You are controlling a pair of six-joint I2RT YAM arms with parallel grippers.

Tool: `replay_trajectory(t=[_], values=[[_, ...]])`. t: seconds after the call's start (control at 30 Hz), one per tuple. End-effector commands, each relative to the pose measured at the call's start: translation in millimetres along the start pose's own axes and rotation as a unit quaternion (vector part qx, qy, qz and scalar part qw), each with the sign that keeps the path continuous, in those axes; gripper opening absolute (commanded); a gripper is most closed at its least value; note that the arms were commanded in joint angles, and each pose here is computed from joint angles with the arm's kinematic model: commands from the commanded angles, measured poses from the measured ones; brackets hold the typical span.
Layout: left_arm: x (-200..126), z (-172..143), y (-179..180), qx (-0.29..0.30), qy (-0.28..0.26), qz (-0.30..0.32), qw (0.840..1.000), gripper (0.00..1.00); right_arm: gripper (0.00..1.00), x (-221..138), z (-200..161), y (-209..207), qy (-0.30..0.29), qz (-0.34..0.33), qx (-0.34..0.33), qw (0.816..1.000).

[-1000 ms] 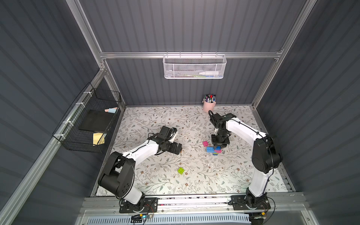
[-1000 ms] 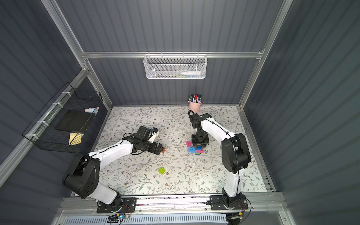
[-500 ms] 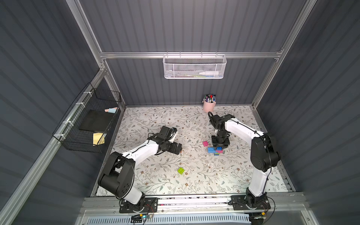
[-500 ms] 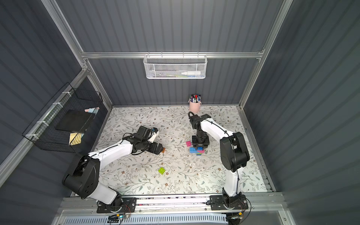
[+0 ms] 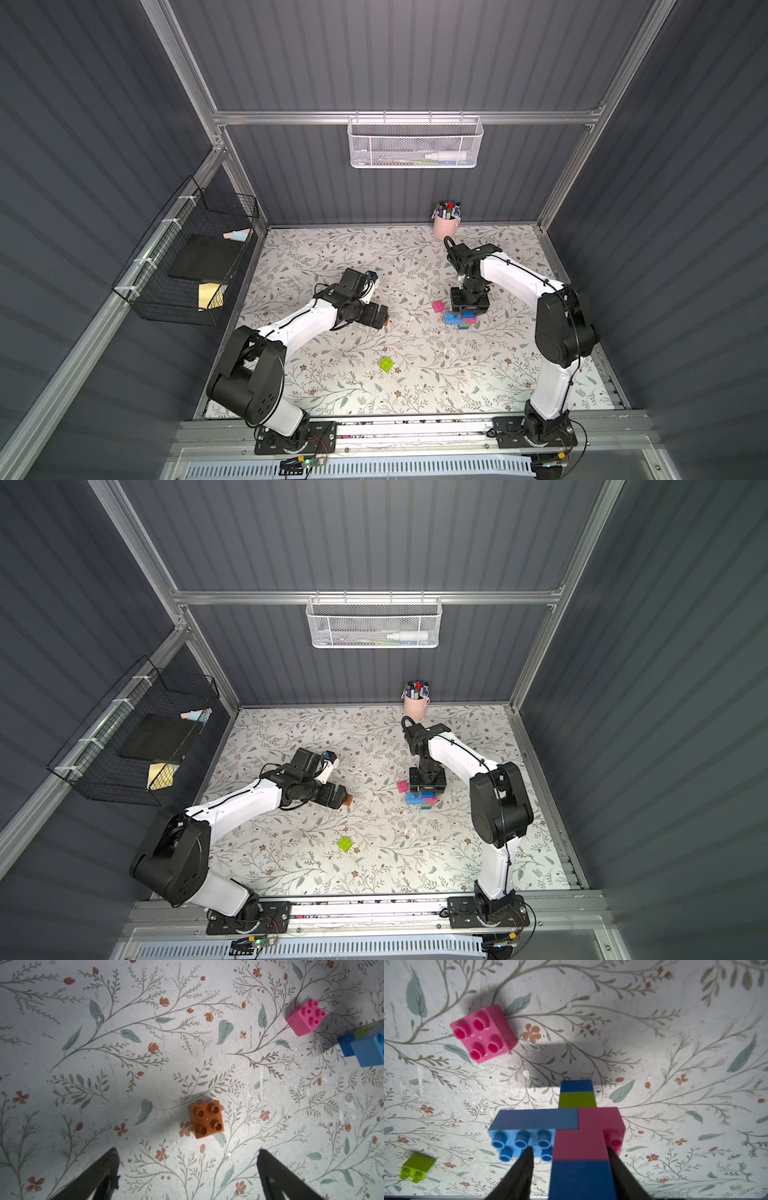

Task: Assemble the number 4 with lego
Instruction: Assemble the lego brick with the lego brick.

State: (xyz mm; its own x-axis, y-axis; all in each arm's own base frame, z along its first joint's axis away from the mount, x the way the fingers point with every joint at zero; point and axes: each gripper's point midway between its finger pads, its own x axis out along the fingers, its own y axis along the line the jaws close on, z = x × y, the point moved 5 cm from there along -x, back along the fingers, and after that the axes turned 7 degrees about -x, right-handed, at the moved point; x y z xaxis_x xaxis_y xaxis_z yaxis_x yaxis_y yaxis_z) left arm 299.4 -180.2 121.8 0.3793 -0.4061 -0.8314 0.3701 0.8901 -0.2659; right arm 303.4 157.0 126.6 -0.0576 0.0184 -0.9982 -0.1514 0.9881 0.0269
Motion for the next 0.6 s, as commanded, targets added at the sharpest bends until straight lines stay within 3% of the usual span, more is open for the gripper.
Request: replay_trajectory(t=[0.0, 0.57], values=[[-10, 6, -1, 0.008, -0.012, -0.002, 1.000, 0.99, 0.56, -13, 1, 0, -0.017, 0.006, -0.002, 1.000], [-12, 6, -2, 0.010, -0.017, -0.003, 1.000, 0.99, 0.63, -38, 2, -4, -0.046, -0.006, -0.003, 0.999]])
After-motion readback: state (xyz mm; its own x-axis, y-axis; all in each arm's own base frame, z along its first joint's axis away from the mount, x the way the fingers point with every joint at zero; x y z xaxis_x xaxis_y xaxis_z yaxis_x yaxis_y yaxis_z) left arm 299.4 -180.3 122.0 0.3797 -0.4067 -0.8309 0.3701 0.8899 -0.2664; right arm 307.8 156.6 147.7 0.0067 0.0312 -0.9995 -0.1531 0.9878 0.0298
